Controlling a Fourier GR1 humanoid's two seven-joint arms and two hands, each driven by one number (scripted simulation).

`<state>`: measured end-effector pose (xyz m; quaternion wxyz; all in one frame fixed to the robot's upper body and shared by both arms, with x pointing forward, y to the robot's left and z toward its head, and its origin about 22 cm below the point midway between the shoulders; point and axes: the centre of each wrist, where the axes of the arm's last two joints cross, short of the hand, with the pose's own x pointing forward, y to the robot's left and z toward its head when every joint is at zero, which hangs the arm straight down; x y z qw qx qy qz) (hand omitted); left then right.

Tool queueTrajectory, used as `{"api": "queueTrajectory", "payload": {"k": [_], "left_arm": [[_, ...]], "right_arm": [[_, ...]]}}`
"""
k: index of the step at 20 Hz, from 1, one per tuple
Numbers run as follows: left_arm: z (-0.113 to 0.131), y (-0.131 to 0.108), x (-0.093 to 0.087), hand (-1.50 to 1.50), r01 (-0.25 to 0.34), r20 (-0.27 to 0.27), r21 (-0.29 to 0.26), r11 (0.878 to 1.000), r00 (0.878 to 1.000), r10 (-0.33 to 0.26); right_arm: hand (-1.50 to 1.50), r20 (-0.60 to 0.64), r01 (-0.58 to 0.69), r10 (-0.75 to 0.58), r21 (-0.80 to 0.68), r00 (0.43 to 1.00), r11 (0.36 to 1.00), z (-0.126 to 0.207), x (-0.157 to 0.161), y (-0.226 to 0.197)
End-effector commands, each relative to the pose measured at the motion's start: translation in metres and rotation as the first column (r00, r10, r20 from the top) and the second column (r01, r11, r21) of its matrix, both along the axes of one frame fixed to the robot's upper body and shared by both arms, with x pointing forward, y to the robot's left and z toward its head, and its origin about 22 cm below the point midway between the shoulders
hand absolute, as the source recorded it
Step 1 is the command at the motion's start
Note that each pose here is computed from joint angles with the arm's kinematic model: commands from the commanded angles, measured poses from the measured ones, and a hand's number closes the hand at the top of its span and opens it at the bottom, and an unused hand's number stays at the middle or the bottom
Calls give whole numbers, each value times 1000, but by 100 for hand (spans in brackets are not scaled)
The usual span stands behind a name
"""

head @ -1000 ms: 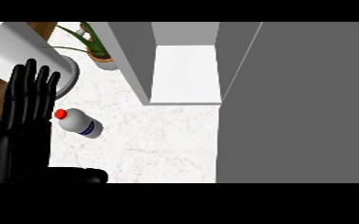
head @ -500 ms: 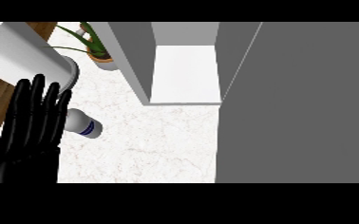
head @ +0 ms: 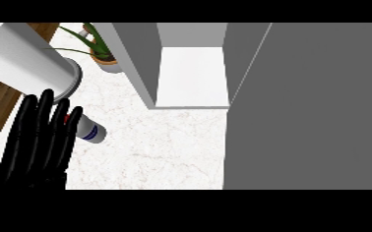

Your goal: Pick up the bottled water, place it into the cabinet and close the cabinet

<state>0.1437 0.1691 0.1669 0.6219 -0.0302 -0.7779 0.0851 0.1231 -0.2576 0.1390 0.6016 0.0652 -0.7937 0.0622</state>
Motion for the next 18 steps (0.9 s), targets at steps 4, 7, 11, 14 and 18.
{"api": "queueTrajectory", "payload": {"k": [4,7,11,14,18], "left_arm": [[15,-2,-29,-150,-40,22,-3,999,999,40],[19,-3,-18,-150,-73,16,0,997,997,73],[12,-1,-20,-150,-86,5,8,996,996,86],[10,4,-19,-150,-144,-2,9,990,990,144],[1,11,-16,-150,-211,14,26,977,977,211]], "right_arm": [[-150,41,-39,36,76,999,996,30,-35,-3],[-150,54,-46,42,79,998,996,27,-36,-5],[-150,33,-44,42,86,999,995,30,-44,-6],[-150,50,-74,70,85,996,994,30,-40,-9],[-150,48,-48,43,114,998,992,19,-42,-9]]}}
